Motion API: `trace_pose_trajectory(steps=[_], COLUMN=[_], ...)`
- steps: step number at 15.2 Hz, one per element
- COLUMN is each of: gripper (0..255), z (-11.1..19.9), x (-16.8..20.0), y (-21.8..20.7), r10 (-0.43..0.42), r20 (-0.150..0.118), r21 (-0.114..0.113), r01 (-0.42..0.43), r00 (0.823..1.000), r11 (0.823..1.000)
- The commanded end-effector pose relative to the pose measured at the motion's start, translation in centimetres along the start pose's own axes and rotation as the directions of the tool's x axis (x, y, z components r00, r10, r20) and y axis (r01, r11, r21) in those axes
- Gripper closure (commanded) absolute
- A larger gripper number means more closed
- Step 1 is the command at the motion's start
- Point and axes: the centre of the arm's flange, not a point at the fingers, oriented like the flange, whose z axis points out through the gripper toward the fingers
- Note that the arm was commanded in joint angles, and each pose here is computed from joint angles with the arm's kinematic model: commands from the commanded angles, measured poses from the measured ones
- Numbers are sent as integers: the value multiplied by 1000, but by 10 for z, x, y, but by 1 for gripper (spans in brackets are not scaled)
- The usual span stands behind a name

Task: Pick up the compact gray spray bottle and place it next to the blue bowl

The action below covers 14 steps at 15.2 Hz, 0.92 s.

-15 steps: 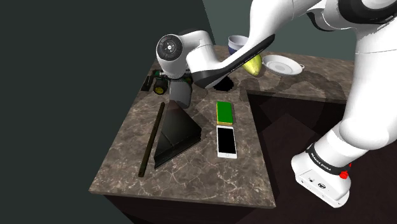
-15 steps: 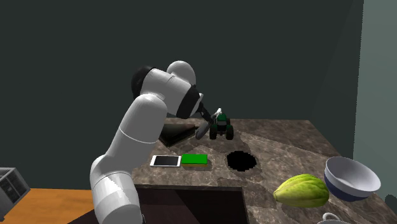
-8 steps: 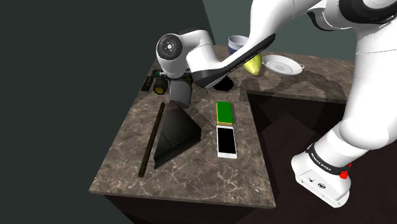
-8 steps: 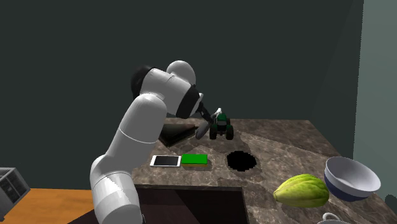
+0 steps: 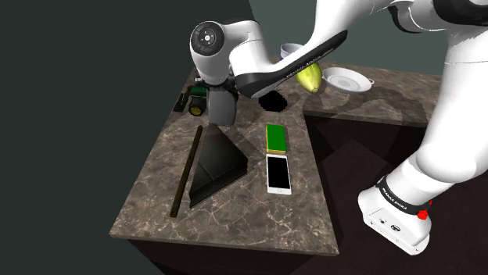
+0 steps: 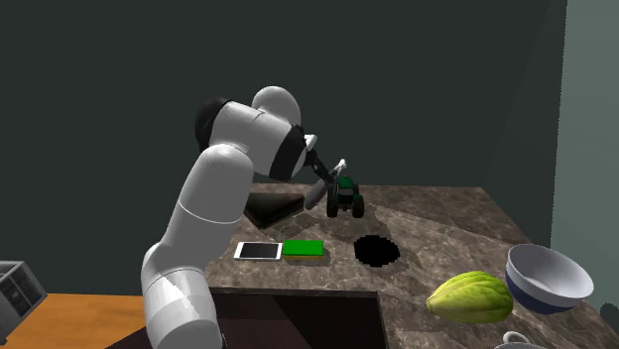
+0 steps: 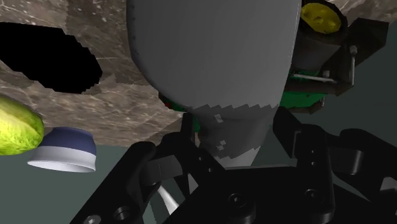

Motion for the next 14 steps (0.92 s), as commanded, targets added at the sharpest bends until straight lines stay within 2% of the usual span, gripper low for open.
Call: trace_pose_trajectory(steps=[1, 14], gripper=[255, 255], z=[-8, -58], x=[7, 53], y=[1, 8], r10=[0, 0], r20=[0, 0], r21=[0, 0], r01=[0, 0], r00=[1000, 1000], r11=[1000, 1000])
